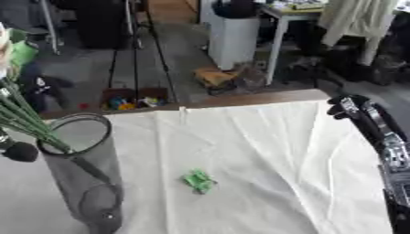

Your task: Arrange flowers into the vase.

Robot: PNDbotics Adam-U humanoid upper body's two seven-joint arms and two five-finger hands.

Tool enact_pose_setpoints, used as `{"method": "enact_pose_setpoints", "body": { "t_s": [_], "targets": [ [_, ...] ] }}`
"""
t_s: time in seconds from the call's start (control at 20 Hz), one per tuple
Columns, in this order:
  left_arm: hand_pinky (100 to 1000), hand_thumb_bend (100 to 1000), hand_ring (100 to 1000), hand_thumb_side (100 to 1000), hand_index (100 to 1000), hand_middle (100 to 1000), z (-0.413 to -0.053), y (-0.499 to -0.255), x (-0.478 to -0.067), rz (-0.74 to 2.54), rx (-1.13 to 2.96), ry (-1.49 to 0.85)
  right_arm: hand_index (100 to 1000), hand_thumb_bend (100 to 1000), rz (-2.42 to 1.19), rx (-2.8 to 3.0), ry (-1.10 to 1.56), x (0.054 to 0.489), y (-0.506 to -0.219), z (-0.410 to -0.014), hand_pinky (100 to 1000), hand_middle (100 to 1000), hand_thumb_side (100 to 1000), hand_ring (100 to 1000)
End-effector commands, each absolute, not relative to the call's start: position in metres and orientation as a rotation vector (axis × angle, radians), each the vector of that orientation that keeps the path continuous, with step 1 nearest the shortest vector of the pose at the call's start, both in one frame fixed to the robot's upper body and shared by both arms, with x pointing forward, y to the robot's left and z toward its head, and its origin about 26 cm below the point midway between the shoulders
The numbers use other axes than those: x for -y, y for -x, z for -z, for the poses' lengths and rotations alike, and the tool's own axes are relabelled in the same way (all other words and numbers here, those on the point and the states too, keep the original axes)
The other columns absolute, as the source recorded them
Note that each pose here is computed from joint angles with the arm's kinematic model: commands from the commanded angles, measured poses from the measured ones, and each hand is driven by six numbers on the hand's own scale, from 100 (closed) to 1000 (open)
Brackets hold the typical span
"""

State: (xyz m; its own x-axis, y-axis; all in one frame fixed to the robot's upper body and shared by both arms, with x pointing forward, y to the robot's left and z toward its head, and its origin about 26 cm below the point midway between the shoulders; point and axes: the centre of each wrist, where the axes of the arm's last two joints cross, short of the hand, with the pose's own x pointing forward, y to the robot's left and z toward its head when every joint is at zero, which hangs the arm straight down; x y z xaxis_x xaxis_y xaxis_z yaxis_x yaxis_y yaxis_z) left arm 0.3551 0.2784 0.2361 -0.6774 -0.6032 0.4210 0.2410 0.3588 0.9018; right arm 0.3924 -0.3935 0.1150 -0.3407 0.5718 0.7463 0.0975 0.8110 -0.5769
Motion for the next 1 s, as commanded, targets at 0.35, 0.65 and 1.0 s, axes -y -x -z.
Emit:
{"method": "enact_pose_setpoints", "body": {
  "t_s": [0.35, 0.65, 1.0],
  "targets": [
    [868, 1000, 737, 791, 900, 586, -0.242, -0.34, -0.285, 1.388, 1.879, -0.286, 516, 100, -0.539, 1.906, 0.552, 0.402, -0.391, -0.133, 662, 689, 960, 645],
    [865, 1000, 725, 789, 892, 575, -0.239, -0.33, -0.292, 1.302, 1.889, -0.285, 516, 100, -0.535, 1.905, 0.554, 0.403, -0.391, -0.132, 662, 689, 960, 645],
    [861, 1000, 719, 789, 887, 570, -0.235, -0.33, -0.295, 1.247, 1.883, -0.298, 516, 100, -0.535, 1.905, 0.553, 0.403, -0.391, -0.132, 662, 689, 960, 646]
  ]
}}
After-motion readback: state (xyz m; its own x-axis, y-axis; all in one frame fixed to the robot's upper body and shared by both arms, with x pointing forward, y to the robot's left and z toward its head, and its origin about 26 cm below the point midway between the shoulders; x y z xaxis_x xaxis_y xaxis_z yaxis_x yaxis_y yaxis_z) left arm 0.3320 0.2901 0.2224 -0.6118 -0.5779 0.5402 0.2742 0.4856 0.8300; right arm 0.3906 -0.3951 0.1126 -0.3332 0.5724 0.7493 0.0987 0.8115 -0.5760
